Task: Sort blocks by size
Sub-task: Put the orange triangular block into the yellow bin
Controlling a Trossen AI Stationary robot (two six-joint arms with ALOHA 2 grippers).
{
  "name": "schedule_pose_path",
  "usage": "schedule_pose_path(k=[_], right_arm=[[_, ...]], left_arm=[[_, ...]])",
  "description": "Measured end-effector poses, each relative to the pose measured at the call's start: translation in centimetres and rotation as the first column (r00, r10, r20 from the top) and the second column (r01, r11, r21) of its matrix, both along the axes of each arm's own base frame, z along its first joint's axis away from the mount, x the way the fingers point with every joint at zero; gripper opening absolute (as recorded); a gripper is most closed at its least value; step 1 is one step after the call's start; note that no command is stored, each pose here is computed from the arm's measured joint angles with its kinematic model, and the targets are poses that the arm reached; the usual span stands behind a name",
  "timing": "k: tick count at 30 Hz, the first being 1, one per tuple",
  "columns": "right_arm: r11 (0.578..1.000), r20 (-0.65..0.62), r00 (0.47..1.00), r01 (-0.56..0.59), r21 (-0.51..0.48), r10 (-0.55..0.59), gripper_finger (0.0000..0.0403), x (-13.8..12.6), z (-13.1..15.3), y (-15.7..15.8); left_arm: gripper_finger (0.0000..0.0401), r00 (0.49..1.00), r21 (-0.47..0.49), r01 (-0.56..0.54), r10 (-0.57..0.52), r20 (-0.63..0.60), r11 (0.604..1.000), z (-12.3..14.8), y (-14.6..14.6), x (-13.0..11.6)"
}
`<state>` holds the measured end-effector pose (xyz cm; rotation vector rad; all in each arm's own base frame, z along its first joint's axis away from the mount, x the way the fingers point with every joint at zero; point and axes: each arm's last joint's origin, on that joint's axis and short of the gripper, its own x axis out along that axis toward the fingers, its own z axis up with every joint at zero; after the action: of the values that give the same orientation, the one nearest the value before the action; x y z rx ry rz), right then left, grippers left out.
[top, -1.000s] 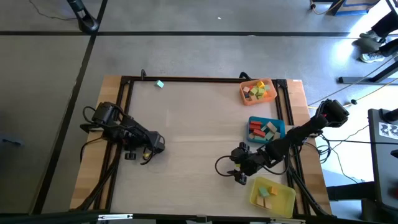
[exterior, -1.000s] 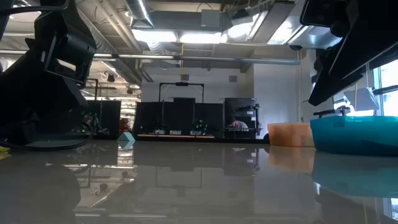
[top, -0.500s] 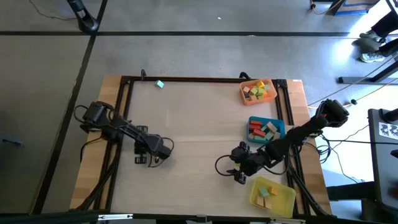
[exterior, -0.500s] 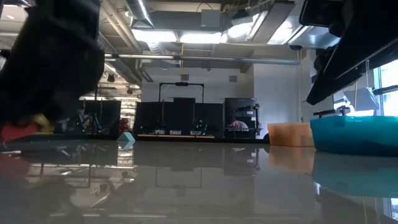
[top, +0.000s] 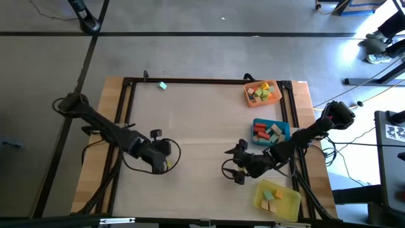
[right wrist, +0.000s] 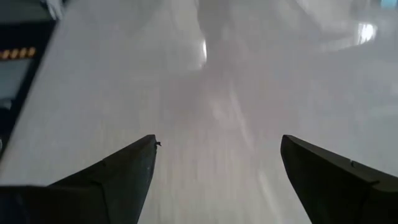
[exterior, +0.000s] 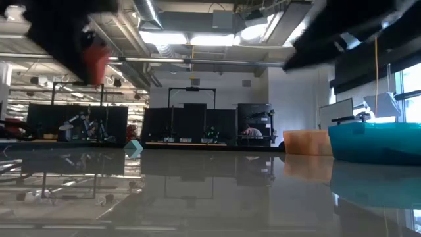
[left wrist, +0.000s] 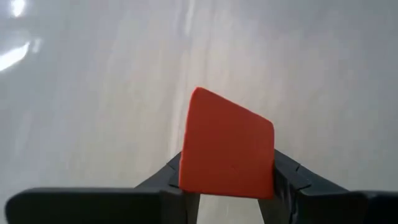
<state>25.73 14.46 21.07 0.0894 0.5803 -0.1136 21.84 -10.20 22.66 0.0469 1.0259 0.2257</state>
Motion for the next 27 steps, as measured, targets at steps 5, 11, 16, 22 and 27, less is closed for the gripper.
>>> schedule_pose_path(k=[5, 11, 16, 22, 27], right_arm=[[0.996, 0.158, 0.985, -0.062, -0.07, 0.072, 0.034, 1.1, 1.5, 0.1], [0.989, 0.315, 0.939, -0.115, -0.093, 0.139, 0.034, 3.3, 2.5, -0.7], [0.987, 0.407, 0.9, -0.151, -0.047, 0.157, 0.034, 5.1, 1.9, -1.5], [0.988, 0.486, 0.861, -0.148, -0.045, 0.151, 0.034, 7.2, 1.6, -2.2], [0.98, 0.51, 0.839, -0.195, -0.046, 0.191, 0.034, 9.0, 2.4, -2.2]], left_arm=[[0.0106, 0.97, 0.017, 0.128, -0.129, 0.206, 0.992, 1.3, -0.9, 1.8], [0.0106, 0.891, 0.107, 0.242, -0.264, 0.369, 0.964, 2.2, -1.7, 3.9], [0.0106, 0.838, 0.141, 0.258, -0.294, 0.46, 0.956, 2.7, -2.0, 5.0], [0.0111, 0.809, 0.148, 0.248, -0.289, 0.511, 0.957, 2.8, -2.0, 5.9], [0.0106, 0.792, 0.162, 0.251, -0.299, 0.532, 0.954, 2.8, -2.1, 6.3]])
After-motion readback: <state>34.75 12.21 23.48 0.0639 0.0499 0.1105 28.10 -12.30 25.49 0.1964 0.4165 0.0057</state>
